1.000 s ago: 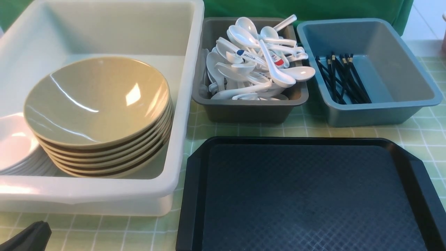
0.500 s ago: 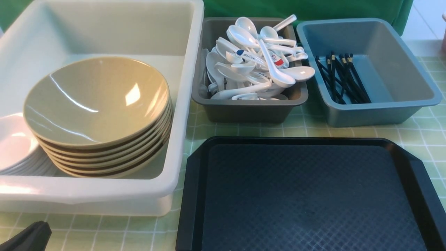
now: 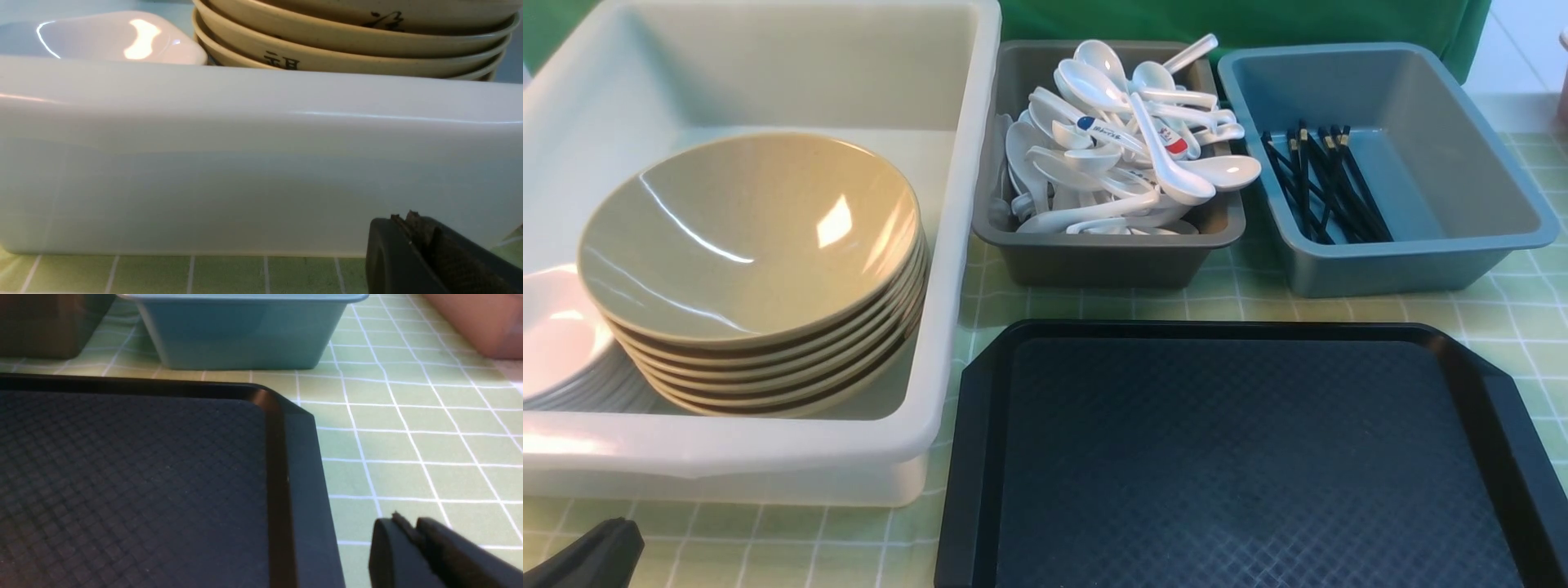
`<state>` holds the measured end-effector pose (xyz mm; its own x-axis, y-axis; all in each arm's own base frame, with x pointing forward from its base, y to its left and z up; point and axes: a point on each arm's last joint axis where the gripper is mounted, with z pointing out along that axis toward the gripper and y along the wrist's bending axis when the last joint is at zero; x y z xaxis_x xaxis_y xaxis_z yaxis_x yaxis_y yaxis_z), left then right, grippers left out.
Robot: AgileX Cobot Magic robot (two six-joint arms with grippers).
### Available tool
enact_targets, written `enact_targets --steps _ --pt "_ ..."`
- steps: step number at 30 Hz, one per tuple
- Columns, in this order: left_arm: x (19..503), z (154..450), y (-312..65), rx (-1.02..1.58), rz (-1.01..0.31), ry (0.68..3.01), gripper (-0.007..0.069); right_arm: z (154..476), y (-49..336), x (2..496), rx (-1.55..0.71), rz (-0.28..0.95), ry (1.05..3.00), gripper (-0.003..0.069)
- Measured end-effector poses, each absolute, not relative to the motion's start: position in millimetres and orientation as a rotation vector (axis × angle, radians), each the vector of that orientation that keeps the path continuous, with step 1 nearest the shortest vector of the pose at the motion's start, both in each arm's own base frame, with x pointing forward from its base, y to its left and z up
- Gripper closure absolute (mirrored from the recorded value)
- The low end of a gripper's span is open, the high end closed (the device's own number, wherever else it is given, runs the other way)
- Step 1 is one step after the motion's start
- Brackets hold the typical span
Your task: On green table put chopsticks spoon bowls plates into blue grey white boxes.
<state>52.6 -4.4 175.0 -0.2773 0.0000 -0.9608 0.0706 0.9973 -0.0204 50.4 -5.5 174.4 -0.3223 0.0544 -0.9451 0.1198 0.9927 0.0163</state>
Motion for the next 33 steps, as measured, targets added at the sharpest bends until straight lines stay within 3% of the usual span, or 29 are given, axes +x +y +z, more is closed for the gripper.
enact_targets --steps 33 --pt "52.6 175.0 -4.4 0.051 -0.068 1.851 0.0627 174.5 -5.6 50.5 0.125 -0.066 1.897 0.0551"
